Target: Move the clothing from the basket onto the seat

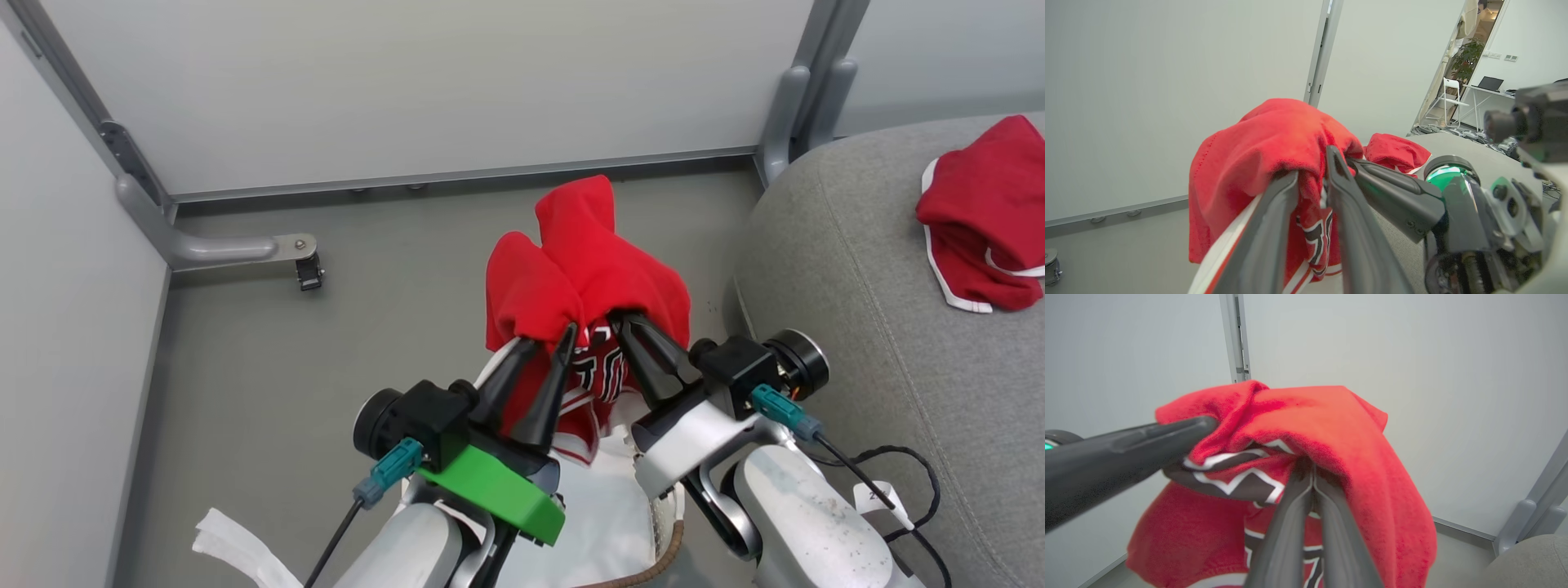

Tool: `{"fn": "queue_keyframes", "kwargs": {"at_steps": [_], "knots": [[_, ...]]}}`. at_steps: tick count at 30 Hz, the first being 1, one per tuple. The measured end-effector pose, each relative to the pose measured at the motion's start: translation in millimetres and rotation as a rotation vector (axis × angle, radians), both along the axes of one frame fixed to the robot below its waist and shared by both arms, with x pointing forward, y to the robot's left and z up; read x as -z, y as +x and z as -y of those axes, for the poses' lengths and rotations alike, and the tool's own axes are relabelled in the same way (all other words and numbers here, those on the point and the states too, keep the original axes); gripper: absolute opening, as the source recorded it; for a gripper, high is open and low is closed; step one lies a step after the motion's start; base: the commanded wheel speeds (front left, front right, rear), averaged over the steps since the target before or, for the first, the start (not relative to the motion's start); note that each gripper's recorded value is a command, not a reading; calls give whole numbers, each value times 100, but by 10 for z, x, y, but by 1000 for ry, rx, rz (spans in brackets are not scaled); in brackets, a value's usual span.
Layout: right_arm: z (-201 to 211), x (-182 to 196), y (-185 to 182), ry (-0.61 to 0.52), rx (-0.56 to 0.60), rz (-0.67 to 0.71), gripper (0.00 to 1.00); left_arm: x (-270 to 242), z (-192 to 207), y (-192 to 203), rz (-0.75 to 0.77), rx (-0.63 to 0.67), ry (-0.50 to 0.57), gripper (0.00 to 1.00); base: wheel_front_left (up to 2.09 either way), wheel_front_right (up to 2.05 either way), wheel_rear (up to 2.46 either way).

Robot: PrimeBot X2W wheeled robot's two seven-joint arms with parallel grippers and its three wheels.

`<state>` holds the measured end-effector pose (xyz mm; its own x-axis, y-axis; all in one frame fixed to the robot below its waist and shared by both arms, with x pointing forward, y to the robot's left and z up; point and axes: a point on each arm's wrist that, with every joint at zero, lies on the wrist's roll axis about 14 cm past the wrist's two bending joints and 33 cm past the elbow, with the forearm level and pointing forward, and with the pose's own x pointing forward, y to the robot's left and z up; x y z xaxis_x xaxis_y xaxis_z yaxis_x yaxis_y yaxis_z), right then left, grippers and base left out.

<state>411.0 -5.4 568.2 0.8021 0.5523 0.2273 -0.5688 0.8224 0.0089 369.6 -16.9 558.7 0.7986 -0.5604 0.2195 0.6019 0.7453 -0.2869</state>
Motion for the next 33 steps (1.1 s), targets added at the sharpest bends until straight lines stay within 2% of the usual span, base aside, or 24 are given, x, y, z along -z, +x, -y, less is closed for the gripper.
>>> {"fn": "queue_keyframes", "kwargs": {"at_steps": [12, 33], "knots": [[389, -214, -16, 26, 108, 66, 0, 39, 178, 99, 2, 40, 15, 100, 0, 0, 0], [1821, -315, -280, 8, 522, 92, 0, 283, 1152, 99, -41, 323, 28, 100, 0, 0, 0]]}}
